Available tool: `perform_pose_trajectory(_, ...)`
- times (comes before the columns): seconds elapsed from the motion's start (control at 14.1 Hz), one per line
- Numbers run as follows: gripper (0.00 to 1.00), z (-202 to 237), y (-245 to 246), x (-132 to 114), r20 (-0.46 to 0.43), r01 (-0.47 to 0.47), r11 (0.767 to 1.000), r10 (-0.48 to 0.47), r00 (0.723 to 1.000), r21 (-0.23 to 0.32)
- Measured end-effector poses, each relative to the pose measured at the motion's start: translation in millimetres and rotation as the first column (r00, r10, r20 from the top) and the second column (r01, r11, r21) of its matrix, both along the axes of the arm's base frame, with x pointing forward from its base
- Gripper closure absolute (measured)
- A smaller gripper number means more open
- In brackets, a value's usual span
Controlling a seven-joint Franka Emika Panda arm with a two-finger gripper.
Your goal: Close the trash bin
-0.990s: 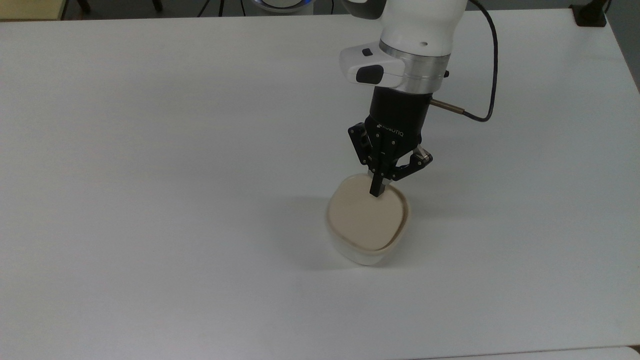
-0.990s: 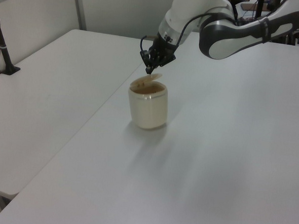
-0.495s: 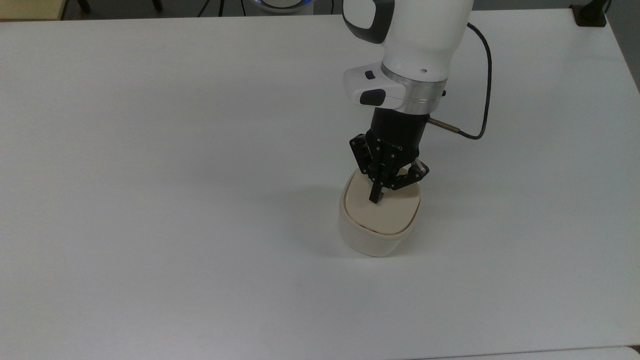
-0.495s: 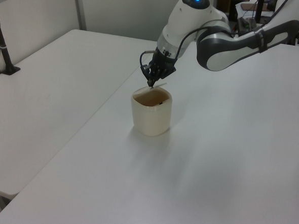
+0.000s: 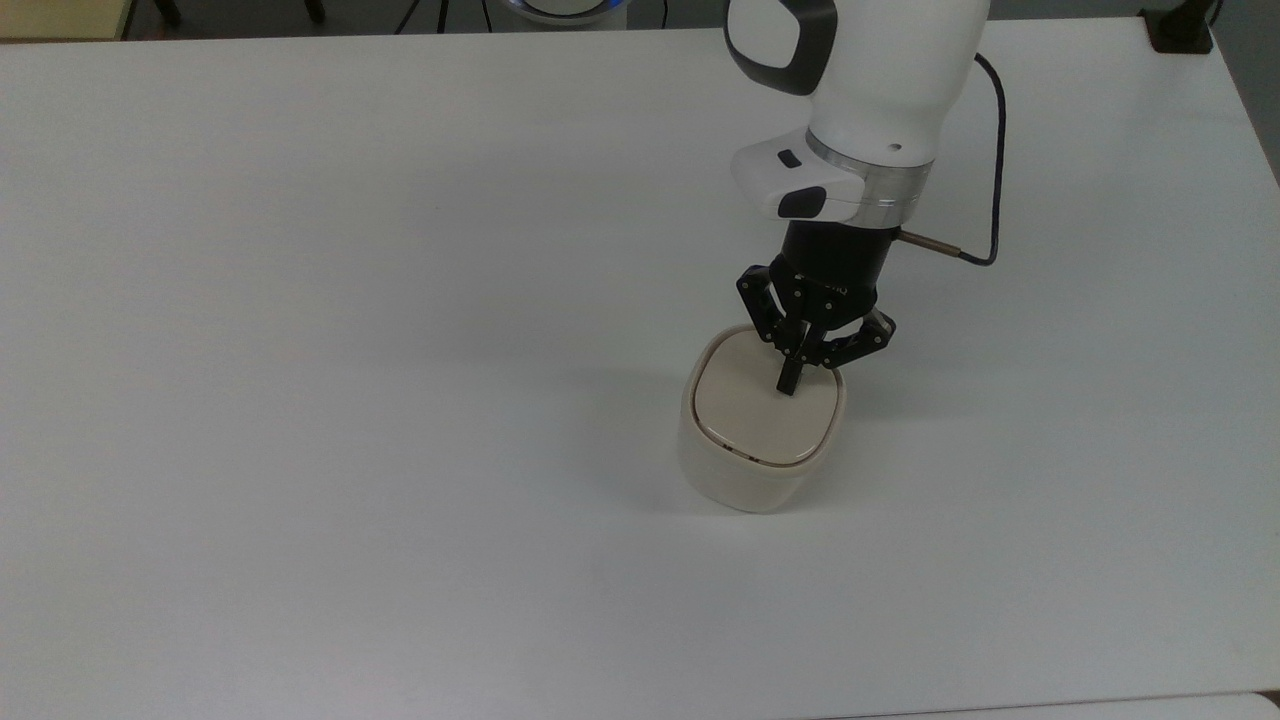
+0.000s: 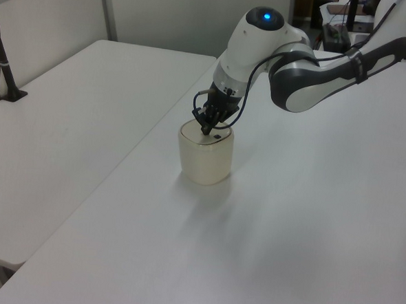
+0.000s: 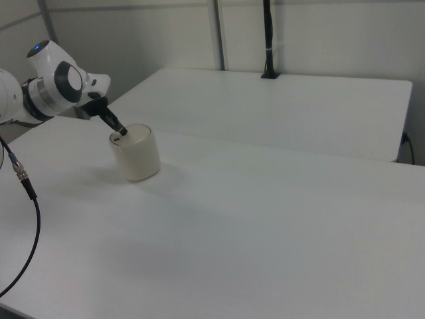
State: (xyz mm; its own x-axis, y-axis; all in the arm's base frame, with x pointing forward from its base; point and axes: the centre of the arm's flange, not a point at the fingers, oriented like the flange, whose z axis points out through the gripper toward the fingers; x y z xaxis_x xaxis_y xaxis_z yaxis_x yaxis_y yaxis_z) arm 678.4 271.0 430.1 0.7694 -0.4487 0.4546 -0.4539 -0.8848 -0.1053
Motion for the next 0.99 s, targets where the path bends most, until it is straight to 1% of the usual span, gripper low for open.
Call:
perform_pose_trajectory(0.14, 0.99, -2, 3, -3, -0.005, -0.024, 1.0, 0.024, 1.0, -0.015)
perform_pose_trajectory(0.35, 0.99, -6, 8, -9, -0.003, -0.064, 0.996, 0.064, 0.998, -0.067)
perform_pose_trajectory(0.49, 0.99, -5, 9, -12, -0.004, -0.071, 0.994, 0.071, 0.997, -0.078)
perform_pose_trajectory(0.64, 0.99, -2, 9, -13, -0.001, -0.071, 0.995, 0.071, 0.997, -0.075)
perform_pose_trajectory(0.78, 0.99, 7, 8, -15, 0.003, -0.06, 0.997, 0.061, 0.998, -0.056)
perform_pose_trajectory(0.99, 0.99, 50, -6, -22, 0.017, -0.015, 0.999, 0.016, 1.0, -0.031)
